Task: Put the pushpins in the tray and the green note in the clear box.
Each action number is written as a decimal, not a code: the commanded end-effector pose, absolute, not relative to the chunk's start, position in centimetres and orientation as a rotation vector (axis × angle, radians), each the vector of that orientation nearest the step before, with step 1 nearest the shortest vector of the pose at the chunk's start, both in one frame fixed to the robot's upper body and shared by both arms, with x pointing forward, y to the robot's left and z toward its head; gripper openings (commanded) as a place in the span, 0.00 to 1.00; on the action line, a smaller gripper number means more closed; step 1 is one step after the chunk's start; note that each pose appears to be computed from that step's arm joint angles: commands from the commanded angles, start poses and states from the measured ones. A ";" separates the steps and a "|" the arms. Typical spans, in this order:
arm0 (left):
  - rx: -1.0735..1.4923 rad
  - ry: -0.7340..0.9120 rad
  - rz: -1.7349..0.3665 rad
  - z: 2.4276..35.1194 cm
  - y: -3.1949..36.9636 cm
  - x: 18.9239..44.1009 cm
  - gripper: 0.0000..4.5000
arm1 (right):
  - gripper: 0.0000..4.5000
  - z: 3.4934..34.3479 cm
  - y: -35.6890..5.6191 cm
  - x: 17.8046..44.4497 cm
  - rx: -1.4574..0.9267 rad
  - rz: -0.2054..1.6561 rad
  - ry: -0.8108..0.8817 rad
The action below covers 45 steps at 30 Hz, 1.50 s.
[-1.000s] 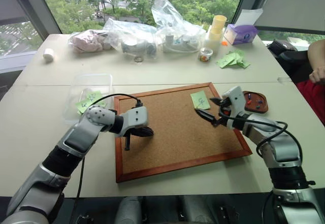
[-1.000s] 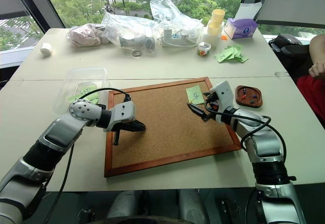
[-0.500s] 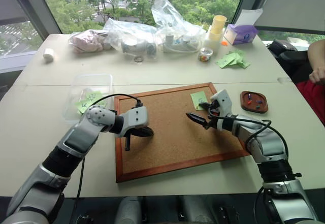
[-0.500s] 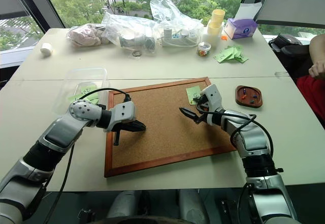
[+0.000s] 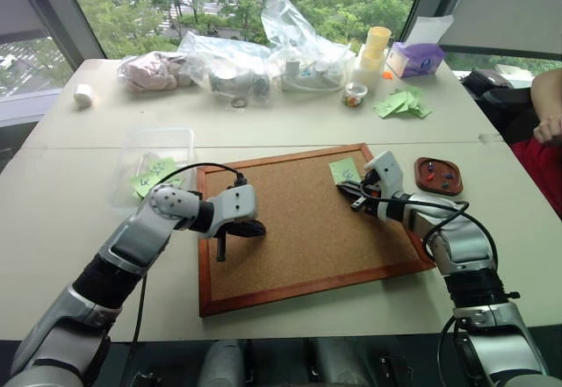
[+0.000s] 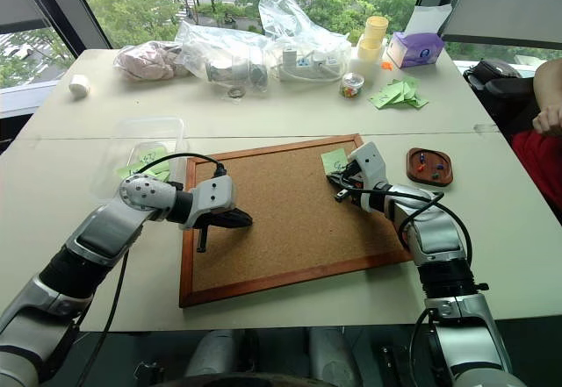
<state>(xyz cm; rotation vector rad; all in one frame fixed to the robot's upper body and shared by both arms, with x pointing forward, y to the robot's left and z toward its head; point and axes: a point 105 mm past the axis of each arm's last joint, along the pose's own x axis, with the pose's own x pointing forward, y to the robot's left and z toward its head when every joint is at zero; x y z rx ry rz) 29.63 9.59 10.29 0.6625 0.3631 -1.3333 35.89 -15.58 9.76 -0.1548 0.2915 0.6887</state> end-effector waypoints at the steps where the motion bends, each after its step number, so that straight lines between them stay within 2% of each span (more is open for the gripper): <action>1: 0.678 0.367 -1.347 10.2 9.6 29.1 0.00 | 0.03 11.1 -14.8 35.7 -0.176 0.707 0.191; 4: 0.718 0.420 -1.362 9.3 10.4 28.7 0.00 | 0.03 14.1 -15.5 35.8 -0.131 0.672 0.060; 12: 0.784 0.468 -1.390 8.0 11.1 28.1 0.00 | 0.03 15.3 -16.2 35.5 -0.106 0.642 0.021; 15: 0.675 0.389 -1.379 9.6 9.8 28.7 0.00 | 0.03 15.5 -16.2 35.2 -0.115 0.642 0.015; 18: 0.449 0.272 -1.356 13.6 8.4 29.7 0.00 | 0.03 16.3 -16.0 34.6 -0.140 0.654 -0.004; 21: 0.250 0.194 -1.335 17.2 7.8 30.6 0.24 | 0.00 17.2 -15.7 34.0 -0.179 0.672 -0.024; 23: 0.181 0.167 -1.338 18.6 7.7 30.8 0.44 | 0.00 17.7 -15.7 33.8 -0.198 0.680 -0.032; 27: -0.018 0.103 -1.328 22.0 7.4 31.5 0.92 | 0.00 19.1 -15.7 33.2 -0.253 0.696 -0.065; 28: -0.068 0.094 -1.318 22.5 7.2 31.8 0.99 | 0.00 19.5 -15.7 33.1 -0.265 0.699 -0.073; 31: -0.205 0.128 -1.204 22.6 6.2 33.9 0.99 | 0.00 20.1 -15.4 32.9 -0.290 0.709 -0.090; 34: -0.499 0.248 -1.107 22.3 3.9 36.0 0.99 | 0.00 20.7 -15.0 32.7 -0.309 0.721 -0.107; 37: -0.671 0.331 -1.061 21.7 2.5 37.2 0.99 | 0.00 21.0 -14.7 32.7 -0.311 0.723 -0.116; 45: -0.864 0.434 -1.046 20.6 -0.4 39.0 0.99 | 0.00 21.6 -14.0 32.6 -0.326 0.730 -0.141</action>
